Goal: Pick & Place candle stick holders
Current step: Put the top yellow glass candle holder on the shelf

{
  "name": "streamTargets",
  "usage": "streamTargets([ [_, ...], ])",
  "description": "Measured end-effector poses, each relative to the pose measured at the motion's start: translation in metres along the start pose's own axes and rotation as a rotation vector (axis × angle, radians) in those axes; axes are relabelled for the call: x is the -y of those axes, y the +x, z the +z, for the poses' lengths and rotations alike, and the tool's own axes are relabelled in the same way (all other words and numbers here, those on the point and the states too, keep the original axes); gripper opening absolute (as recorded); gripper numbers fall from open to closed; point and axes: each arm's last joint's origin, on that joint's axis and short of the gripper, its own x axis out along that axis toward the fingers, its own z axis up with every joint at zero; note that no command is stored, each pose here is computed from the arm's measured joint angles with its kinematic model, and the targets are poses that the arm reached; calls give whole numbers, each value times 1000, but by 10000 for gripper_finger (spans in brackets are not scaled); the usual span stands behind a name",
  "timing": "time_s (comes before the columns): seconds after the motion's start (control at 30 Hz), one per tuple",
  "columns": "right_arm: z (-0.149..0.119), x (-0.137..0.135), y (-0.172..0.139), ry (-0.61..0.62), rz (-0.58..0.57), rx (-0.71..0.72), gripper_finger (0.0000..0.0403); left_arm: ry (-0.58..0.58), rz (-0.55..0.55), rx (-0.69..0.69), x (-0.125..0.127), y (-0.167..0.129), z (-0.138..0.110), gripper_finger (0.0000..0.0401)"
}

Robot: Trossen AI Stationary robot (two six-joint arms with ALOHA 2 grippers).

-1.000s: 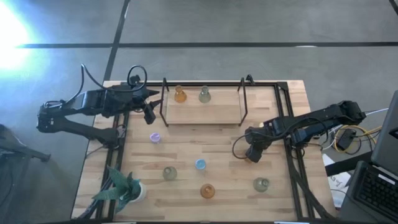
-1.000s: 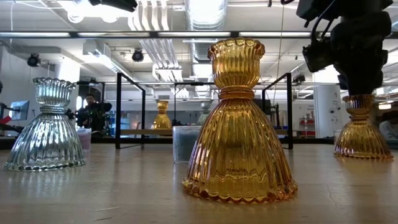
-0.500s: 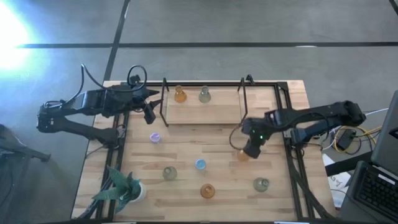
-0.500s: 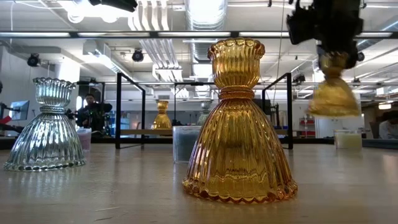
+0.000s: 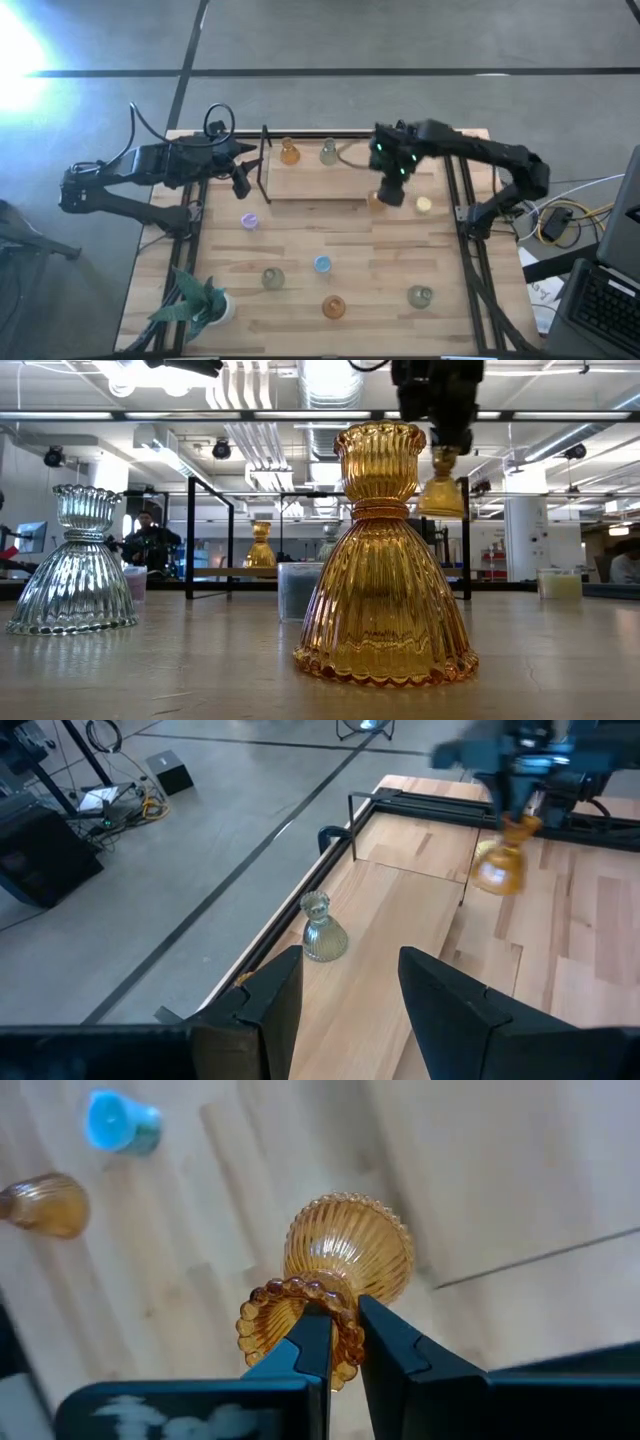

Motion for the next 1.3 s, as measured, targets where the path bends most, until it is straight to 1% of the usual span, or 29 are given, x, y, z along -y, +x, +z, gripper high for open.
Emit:
streamTargets([
  [0.13, 28, 20, -14, -67, -59, 16, 23, -3, 0, 0, 0, 0, 0, 172],
  [0.23, 46, 39, -20, -88, -76, 14, 23, -6, 0, 0, 0, 0, 0, 172],
  [0.5, 79, 95, -13, -99, -93, -39, 23, -13, 0, 0, 0, 0, 0, 172],
  [0.67, 96, 119, -6, -139, -99, -44, 23, -13, 0, 0, 0, 0, 0, 172],
  [0.83, 105, 140, 4, -154, -90, -79, 23, -29, 0, 0, 0, 0, 0, 172],
  [1.03, 111, 160, 16, -125, -79, -94, 23, -36, 0, 0, 0, 0, 0, 172],
  [1.3, 105, 166, 33, -105, -45, -152, 23, -35, 0, 0, 0, 0, 0, 172],
])
